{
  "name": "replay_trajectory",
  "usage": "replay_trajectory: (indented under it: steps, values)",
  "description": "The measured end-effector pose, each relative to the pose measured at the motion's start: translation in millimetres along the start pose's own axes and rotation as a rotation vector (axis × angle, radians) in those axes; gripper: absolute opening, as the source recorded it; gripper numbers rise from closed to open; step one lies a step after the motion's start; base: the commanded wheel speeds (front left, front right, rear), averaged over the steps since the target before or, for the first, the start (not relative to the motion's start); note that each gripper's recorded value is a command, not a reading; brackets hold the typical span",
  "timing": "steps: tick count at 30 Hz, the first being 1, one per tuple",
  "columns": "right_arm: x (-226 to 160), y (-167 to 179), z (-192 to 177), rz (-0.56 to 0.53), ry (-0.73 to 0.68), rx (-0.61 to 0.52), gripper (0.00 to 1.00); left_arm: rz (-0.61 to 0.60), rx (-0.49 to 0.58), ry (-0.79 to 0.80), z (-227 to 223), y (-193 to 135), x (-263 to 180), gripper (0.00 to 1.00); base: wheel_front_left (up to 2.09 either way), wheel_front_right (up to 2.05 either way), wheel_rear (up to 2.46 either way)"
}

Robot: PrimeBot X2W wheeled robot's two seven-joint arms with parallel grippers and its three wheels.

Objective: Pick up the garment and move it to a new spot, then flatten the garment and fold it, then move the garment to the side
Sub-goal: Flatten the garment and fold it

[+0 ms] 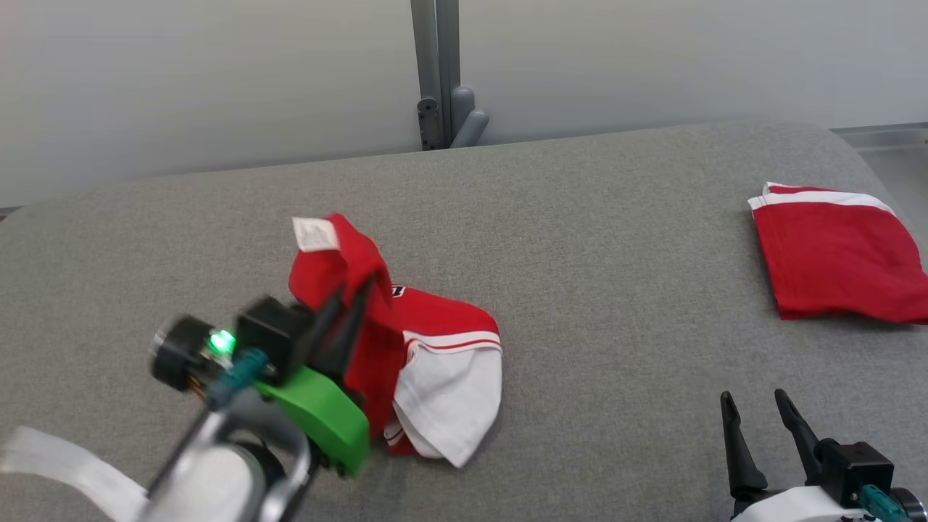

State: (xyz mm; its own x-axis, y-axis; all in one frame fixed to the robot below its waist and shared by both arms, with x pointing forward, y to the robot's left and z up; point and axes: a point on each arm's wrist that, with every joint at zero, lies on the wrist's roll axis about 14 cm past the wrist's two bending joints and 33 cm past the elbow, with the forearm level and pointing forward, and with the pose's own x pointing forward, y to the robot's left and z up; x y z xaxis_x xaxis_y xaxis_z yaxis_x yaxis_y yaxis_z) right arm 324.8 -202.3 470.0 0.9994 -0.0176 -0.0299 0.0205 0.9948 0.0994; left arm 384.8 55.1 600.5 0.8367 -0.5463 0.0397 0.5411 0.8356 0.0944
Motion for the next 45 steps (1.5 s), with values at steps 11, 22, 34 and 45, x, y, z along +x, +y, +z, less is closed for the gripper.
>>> replay_trajectory:
  steps: [11, 22, 34, 45]
  values:
    - [4.7, 4.9, -14.7, 0.017, 0.05, -0.003, 1.0, -0.152, -0.198, 0.369, -152.2, -105.0, -38.8, 0.21, 0.0, 0.0, 0.0]
    - [10.7, 10.0, -18.4, 0.036, 0.063, -0.017, 1.0, -0.089, -0.38, 0.351, -156.2, -111.5, -45.4, 1.0, 0.0, 0.0, 0.0]
    - [11.8, 11.1, -18.6, 0.04, 0.064, -0.016, 1.0, 0.144, -0.542, 0.136, -102.4, -53.9, -32.0, 1.0, 0.0, 0.0, 0.0]
    - [10.5, 11.2, -15.6, 0.038, 0.054, -0.011, 1.0, 0.178, -0.587, 0.246, -135.3, -45.6, -28.6, 1.0, 0.0, 0.0, 0.0]
